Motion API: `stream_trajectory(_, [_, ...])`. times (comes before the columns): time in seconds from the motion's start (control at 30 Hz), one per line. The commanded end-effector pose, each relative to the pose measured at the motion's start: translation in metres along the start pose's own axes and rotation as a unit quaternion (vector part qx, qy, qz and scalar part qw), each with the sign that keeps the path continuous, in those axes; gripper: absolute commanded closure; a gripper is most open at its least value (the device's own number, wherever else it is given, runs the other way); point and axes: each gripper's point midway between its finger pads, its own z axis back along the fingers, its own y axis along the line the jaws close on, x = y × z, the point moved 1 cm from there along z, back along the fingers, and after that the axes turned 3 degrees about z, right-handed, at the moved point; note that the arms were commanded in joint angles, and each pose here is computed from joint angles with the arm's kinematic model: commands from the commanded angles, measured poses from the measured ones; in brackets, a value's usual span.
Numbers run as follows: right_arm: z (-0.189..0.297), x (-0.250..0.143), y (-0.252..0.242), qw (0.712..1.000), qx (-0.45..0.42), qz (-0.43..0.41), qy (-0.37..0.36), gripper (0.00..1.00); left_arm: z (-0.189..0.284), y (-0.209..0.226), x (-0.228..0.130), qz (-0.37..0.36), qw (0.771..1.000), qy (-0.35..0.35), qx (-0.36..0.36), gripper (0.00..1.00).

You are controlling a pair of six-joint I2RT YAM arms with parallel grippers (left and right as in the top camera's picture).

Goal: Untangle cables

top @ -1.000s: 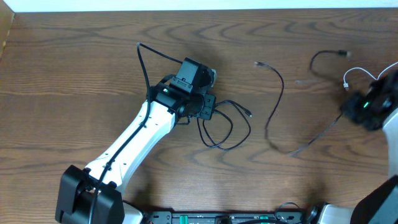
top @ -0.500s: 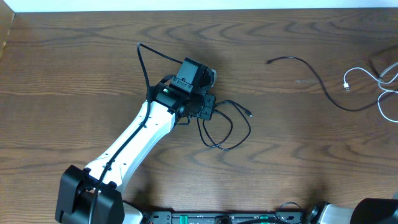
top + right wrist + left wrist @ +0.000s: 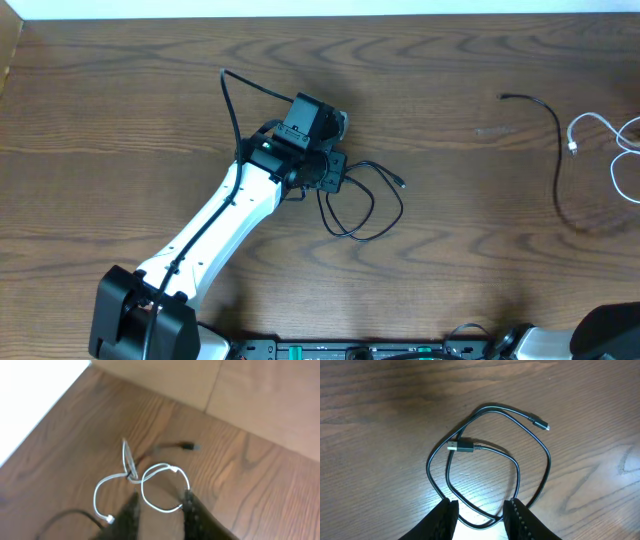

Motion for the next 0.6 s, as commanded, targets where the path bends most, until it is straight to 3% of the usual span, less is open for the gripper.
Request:
stream_trajectory(0.0, [-0.008,-0.013,0.023,0.997,0.064,-0.002,0.04,0.57,-0.002,0.003,-0.002,0.001,1.0,0.004,0.005,0.65])
stream_trajectory(0.17, [-0.013,-0.038,0.057,0.982,0.159,0.025,0.097,0.44,-0.002,0.003,-0.002,0.001,1.0,0.004,0.005,0.65])
stream_trajectory(0.2, [-0.009,-0.049,0.077,0.969,0.212,0.053,0.117,0.4,-0.002,0.003,-0.002,0.001,1.0,0.004,0.005,0.65])
stream_trajectory(0.3, [0.0,-0.072,0.1,0.948,0.263,0.099,0.151,0.37,-0.002,0.003,-0.002,0.001,1.0,0.004,0.005,0.65])
stream_trajectory(0.43, [0.008,-0.107,0.118,0.925,0.277,0.167,0.198,0.34,-0.002,0.003,-0.002,0.001,1.0,0.004,0.005,0.65])
stream_trajectory(0.57, [-0.003,-0.151,0.115,0.914,0.213,0.221,0.267,0.35,-0.002,0.003,-0.002,0.001,1.0,0.004,0.005,0.65])
